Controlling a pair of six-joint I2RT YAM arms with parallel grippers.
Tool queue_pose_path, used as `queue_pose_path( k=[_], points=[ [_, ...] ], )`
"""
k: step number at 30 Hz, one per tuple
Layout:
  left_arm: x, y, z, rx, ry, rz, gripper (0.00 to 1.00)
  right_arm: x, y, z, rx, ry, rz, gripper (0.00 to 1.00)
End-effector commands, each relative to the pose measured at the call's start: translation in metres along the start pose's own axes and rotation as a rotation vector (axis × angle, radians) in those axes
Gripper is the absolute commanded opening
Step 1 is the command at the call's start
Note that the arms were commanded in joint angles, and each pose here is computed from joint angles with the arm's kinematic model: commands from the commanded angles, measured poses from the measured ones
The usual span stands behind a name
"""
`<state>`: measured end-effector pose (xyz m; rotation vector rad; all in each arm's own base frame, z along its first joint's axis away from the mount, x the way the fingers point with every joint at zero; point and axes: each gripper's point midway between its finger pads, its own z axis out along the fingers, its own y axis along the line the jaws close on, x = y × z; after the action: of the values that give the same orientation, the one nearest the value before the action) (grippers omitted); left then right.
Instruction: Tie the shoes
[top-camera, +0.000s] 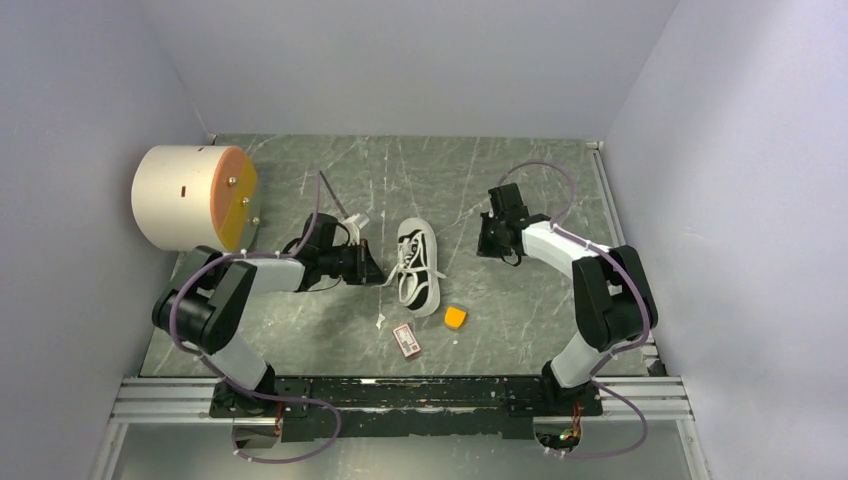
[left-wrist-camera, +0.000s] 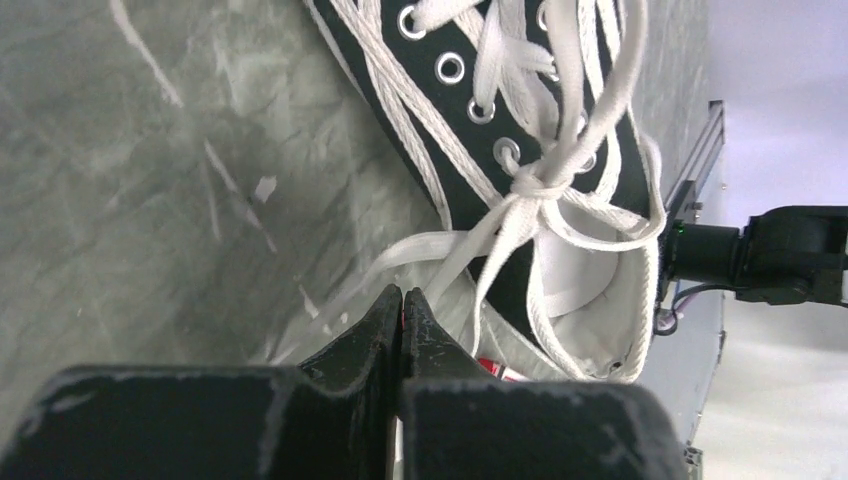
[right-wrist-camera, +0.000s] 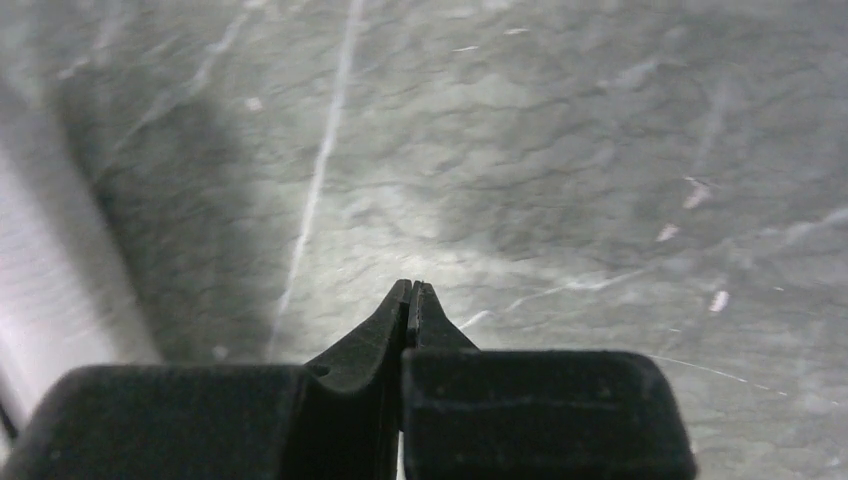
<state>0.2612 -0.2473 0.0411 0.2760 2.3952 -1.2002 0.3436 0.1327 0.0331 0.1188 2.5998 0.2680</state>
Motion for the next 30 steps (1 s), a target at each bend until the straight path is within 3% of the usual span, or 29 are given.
queue_pose_path(
  k=[1,7,13,21,28,30],
  points=[
    [-0.022,-0.019,0.009,0.109,-0.008,0.026,0.05,-0.026,0.047,-0.031,-0.237,-0.046,-0.059,0.0],
    [-0.021,-0.022,0.013,0.135,0.005,0.014,0.05,-0.023,0.074,-0.059,-0.39,-0.016,-0.106,0.5],
    [-0.018,-0.027,0.017,0.172,0.015,0.002,0.05,-0.021,0.121,-0.075,-0.62,0.03,-0.092,0.71],
    [-0.015,-0.034,0.021,0.185,0.025,0.012,0.05,-0.003,0.165,-0.052,-0.698,0.098,-0.038,0.69],
    [-0.012,-0.036,0.023,0.194,0.031,0.01,0.05,0.0,0.164,-0.028,-0.647,0.115,0.026,0.56],
    [-0.012,-0.037,0.022,0.189,0.032,0.015,0.05,0.0,0.158,-0.02,-0.597,0.111,0.046,0.48]
  ],
)
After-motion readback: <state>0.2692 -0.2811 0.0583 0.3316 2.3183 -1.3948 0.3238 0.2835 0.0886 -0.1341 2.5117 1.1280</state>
